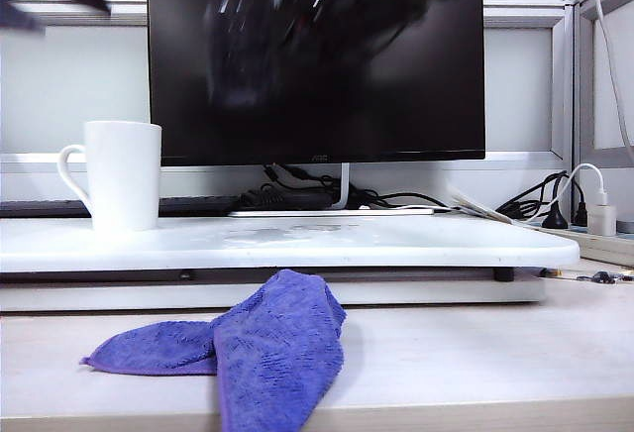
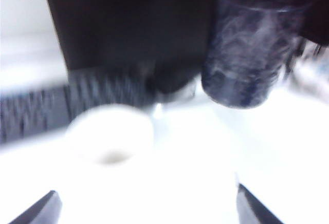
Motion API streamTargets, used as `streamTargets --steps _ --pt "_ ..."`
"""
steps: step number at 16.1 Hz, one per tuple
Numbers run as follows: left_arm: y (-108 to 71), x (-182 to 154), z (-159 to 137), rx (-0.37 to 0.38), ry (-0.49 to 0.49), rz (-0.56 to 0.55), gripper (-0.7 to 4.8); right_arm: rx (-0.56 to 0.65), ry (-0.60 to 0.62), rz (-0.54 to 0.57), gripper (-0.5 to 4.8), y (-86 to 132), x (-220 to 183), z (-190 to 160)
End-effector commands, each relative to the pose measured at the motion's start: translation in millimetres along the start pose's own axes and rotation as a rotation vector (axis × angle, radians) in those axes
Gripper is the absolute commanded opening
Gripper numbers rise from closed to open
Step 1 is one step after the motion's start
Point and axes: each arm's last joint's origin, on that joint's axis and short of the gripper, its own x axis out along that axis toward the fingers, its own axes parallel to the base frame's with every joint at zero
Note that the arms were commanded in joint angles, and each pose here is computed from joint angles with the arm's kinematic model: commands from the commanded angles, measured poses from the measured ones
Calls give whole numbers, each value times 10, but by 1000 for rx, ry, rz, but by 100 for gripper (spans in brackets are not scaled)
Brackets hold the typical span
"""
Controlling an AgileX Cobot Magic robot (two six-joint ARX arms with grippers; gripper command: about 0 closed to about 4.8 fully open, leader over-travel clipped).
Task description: Carefully pick up the black cup and pour some water from the black cup into the white cup.
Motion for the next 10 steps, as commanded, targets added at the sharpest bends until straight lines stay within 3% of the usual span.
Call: streamTargets --steps 1,6,10 --pt "33 58 -50 -3 52 4 462 -75 -10 11 -6 105 238 66" --pt "53 128 -143 -16 114 12 462 -241 28 -39 -6 335 482 11" --pt "52 128 -179 -24 145 11 462 -288 37 -110 -6 336 487 5"
